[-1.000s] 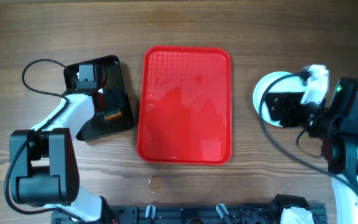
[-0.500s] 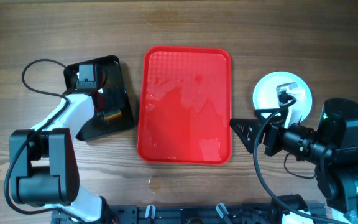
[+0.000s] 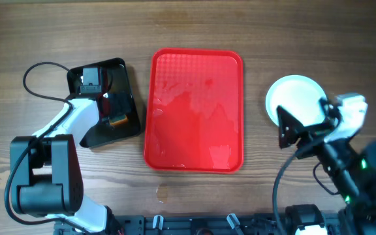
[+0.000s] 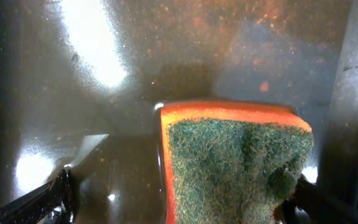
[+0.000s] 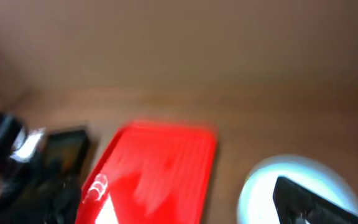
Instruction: Clean dirty plates on tray and stack at the side
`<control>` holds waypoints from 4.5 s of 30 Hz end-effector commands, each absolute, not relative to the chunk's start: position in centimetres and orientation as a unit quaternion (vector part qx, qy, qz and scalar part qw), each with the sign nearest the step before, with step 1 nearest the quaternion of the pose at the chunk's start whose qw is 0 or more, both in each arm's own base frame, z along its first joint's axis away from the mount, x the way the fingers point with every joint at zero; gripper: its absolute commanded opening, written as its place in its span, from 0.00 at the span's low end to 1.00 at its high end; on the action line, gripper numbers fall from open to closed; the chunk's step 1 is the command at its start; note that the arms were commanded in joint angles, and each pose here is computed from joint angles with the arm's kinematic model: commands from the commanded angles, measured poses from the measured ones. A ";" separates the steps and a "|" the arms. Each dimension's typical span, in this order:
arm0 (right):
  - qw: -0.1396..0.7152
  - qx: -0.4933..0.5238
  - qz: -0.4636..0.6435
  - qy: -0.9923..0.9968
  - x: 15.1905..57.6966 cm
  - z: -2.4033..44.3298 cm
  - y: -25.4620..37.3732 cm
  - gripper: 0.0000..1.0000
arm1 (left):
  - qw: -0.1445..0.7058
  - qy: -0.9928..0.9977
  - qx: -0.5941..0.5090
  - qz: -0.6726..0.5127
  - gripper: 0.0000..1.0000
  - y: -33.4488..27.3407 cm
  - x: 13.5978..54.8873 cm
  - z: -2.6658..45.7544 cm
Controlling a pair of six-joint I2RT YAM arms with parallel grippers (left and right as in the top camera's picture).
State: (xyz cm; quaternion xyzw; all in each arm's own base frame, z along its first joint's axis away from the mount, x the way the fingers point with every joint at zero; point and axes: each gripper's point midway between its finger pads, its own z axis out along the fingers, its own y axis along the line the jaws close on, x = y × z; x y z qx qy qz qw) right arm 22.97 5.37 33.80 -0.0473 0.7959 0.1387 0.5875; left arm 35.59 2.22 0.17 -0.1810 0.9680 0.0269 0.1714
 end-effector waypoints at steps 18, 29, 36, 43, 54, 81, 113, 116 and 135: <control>0.699 -0.063 0.050 0.711 23.9 19.0 3.2 1.00 | 0.165 0.969 -0.180 0.035 1.00 2.5 35.1 -0.3; 0.708 -0.065 0.048 0.702 24.5 17.6 3.2 1.00 | 0.165 0.969 -0.180 0.035 1.00 2.5 35.1 -0.3; 0.708 -0.065 0.048 0.702 24.5 17.6 3.2 1.00 | 0.165 0.969 -0.180 0.035 1.00 2.5 35.1 -0.3; 0.708 -0.065 0.048 0.702 24.5 17.6 3.2 1.00 | 0.172 0.967 -0.183 0.036 1.00 2.8 35.0 0.2; 0.708 -0.065 0.048 0.702 24.5 17.6 3.2 1.00 | 0.339 0.930 -0.141 -0.010 1.00 -0.2 29.3 9.5; 0.708 -0.065 0.048 0.702 24.5 17.6 3.2 1.00 | 0.656 0.736 -0.127 -0.109 1.00 0.1 24.0 16.3; 0.708 -0.065 0.048 0.702 24.5 17.6 3.2 1.00 | 0.672 0.721 -0.123 -0.113 1.00 0.0 24.6 15.8; 0.708 -0.065 0.048 0.702 24.5 17.6 3.2 1.00 | 0.672 0.721 -0.123 -0.113 1.00 0.0 24.6 15.8; 0.708 -0.065 0.048 0.702 24.5 17.6 3.2 0.99 | 0.672 0.721 -0.123 -0.113 1.00 0.0 24.6 15.8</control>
